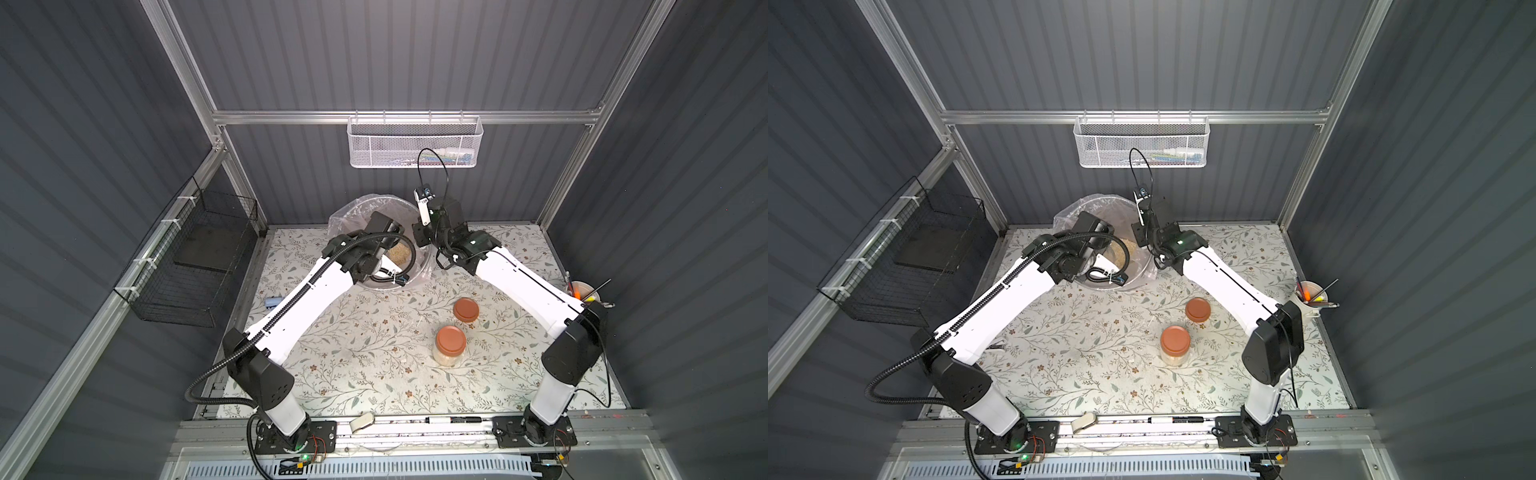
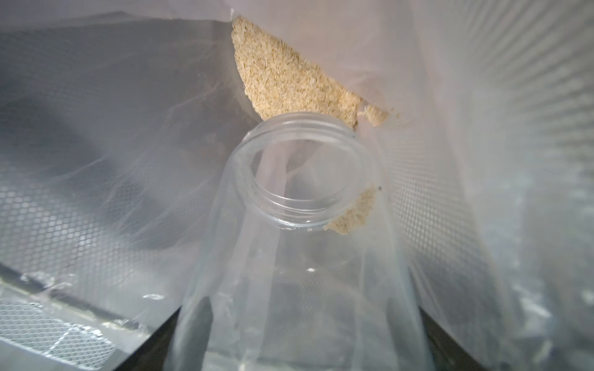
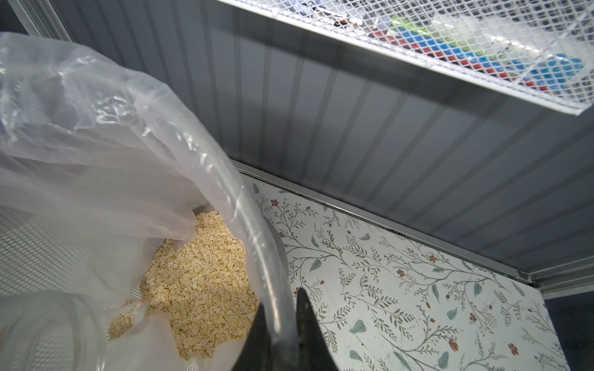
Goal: Empty expired oatmeal from jars
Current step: Pick up the trash bin from the center of the board, then place the trash bin at the center of the board.
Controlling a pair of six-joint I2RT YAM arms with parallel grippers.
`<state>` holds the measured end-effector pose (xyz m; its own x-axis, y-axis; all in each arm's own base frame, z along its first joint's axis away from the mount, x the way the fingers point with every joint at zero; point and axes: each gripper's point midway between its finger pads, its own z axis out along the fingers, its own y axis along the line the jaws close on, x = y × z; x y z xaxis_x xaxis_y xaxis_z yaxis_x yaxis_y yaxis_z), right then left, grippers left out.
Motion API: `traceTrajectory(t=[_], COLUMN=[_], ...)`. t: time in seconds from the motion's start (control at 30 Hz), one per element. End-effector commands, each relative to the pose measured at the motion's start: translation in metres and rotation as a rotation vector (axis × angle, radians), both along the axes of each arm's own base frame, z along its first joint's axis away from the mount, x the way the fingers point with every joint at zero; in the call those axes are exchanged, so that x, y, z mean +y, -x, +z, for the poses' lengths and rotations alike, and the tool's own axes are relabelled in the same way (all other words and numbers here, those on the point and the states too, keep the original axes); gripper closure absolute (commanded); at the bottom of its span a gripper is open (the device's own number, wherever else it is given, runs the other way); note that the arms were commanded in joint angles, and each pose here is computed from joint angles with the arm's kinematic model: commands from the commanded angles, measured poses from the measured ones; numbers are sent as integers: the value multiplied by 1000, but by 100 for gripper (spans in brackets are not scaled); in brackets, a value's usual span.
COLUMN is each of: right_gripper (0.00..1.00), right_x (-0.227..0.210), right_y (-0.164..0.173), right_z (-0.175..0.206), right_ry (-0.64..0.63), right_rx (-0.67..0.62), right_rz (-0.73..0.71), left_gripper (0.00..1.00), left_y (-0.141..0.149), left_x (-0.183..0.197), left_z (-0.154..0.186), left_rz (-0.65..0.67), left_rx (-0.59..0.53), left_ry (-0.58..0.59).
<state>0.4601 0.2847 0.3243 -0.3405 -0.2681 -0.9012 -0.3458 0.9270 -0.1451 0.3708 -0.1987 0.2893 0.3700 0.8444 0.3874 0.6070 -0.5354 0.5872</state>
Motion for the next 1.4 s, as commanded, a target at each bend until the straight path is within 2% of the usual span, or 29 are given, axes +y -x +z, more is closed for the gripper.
traceTrajectory(t=[0.0, 0.1, 0.23, 0.4, 0.57, 0.67, 0.8, 1.03, 1.17, 1.23, 1.37], right_gripper=[99, 98, 97, 96, 95, 93, 91, 92, 89, 86, 69], right_x=[0, -1, 1, -1, 3, 2, -2, -12, -15, -15, -18], right_y=[12, 11, 11, 13, 15, 14, 12, 0, -7, -9, -9], right_z=[-59, -58, -63, -66, -66, -69, -75, -75, -71, -67, -65], right_ry=[125, 91, 81, 29, -6, 10, 26, 27, 33, 33, 40], right_rx=[180, 215, 278, 357, 410, 443, 456, 441, 429, 422, 417], right_rz=[44, 40, 44, 56, 75, 66, 46, -7, -17, -18, -18], left_gripper=[100, 100, 100, 100, 100, 100, 100, 100, 100, 100, 100], left_y=[-6, -13, -29, -35, -37, -37, -35, -16, -12, -8, 1], left_x=[-7, -10, -4, 13, 8, 3, 0, 3, 5, 3, -1], left_z=[38, 64, 84, 81, 73, 65, 68, 106, 101, 88, 61], left_rz=[74, 95, 143, 232, 273, 300, 324, 283, 314, 344, 397], left_rx=[1, 23, 28, 135, 238, 295, 353, 315, 332, 375, 456], left_ry=[305, 498, 649, 815, 947, 990, 988, 1026, 1047, 1070, 1108])
